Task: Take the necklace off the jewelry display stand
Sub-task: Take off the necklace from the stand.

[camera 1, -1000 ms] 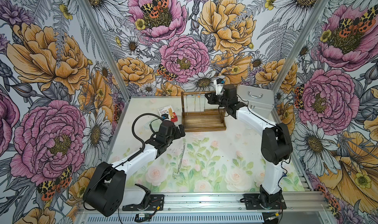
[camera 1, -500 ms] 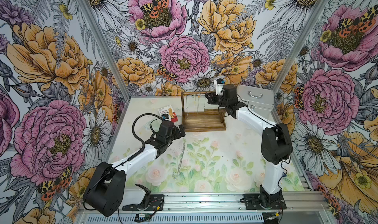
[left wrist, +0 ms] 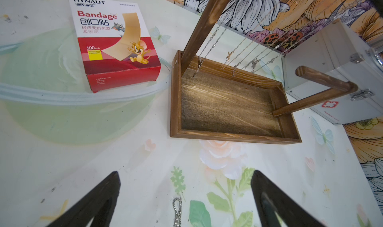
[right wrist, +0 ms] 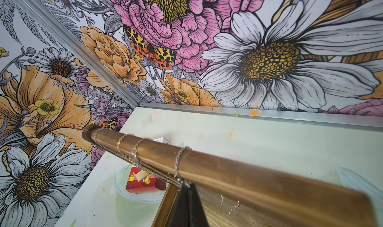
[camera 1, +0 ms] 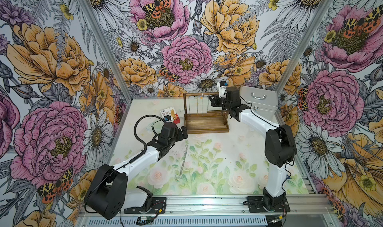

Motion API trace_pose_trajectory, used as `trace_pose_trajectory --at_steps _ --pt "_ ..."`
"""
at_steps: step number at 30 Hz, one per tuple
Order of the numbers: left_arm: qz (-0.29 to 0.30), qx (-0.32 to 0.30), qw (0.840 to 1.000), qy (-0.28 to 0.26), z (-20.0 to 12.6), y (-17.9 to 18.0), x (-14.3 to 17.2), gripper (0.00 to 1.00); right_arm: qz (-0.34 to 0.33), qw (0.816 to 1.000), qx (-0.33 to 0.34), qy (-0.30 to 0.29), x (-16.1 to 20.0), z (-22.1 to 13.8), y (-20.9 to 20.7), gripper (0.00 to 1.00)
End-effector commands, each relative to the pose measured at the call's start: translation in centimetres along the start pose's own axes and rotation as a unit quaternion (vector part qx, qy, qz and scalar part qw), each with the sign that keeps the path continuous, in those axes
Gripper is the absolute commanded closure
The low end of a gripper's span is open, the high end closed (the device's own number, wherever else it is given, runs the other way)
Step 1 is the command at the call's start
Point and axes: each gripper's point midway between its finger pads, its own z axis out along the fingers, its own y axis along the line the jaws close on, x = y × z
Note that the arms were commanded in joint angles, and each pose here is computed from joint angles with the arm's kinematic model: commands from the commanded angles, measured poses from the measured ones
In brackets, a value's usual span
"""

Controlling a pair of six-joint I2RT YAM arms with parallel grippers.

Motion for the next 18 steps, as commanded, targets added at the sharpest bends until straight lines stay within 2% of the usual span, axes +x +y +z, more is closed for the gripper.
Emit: trace_pose_trajectory --at_steps 1,18 --pt "-0.005 0.009 1.0 -0.007 0.0 -0.5 -0.9 0.02 -0.014 0.999 0.003 -0.037 -2.5 -1.8 0.4 1.0" --pt "-0.005 0.008 1.0 -0.006 0.1 -0.4 -0.8 0.01 0.004 0.998 0.012 -0.067 -3.8 -4.1 -1.5 1.0"
